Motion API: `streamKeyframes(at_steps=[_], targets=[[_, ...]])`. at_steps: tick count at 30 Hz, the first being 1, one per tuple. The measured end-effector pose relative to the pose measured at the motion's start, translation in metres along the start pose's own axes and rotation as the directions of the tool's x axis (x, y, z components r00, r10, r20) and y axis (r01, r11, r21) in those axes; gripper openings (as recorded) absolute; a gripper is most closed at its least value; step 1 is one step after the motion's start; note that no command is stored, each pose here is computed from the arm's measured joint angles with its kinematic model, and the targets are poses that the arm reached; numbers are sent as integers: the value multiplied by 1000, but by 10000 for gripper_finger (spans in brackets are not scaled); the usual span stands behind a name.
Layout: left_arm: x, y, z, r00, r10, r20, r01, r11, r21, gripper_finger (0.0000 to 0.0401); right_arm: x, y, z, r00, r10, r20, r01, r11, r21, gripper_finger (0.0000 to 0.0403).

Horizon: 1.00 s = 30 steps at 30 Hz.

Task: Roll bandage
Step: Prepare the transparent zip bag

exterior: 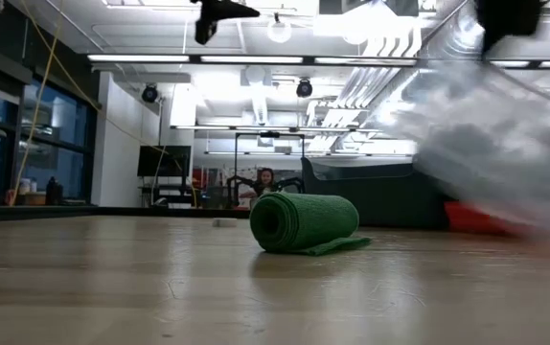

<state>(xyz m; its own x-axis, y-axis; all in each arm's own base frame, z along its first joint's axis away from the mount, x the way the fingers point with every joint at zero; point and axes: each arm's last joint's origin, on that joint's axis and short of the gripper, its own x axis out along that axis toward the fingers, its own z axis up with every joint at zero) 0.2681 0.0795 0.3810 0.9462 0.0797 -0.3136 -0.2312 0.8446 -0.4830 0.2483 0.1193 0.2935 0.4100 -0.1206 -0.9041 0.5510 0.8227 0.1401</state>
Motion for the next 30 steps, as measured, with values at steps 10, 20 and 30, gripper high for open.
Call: streamKeyframes(at_steps=[10, 20, 30], targets=[[10, -12, -9, 952, -269, -144, 252, 959, -126, 143, -39, 26, 82, 922, 174, 345, 26, 863, -504, 0], [38, 1, -21, 923, -294, -247, 196, 914, -354, 142, 12, 55, 103, 966, -5, 260, 220, 547, -808, 0], [72, 18, -53, 860, -249, -445, 36, 900, -434, 165, 27, 73, 106, 931, -212, 299, 358, 355, -863, 0]])
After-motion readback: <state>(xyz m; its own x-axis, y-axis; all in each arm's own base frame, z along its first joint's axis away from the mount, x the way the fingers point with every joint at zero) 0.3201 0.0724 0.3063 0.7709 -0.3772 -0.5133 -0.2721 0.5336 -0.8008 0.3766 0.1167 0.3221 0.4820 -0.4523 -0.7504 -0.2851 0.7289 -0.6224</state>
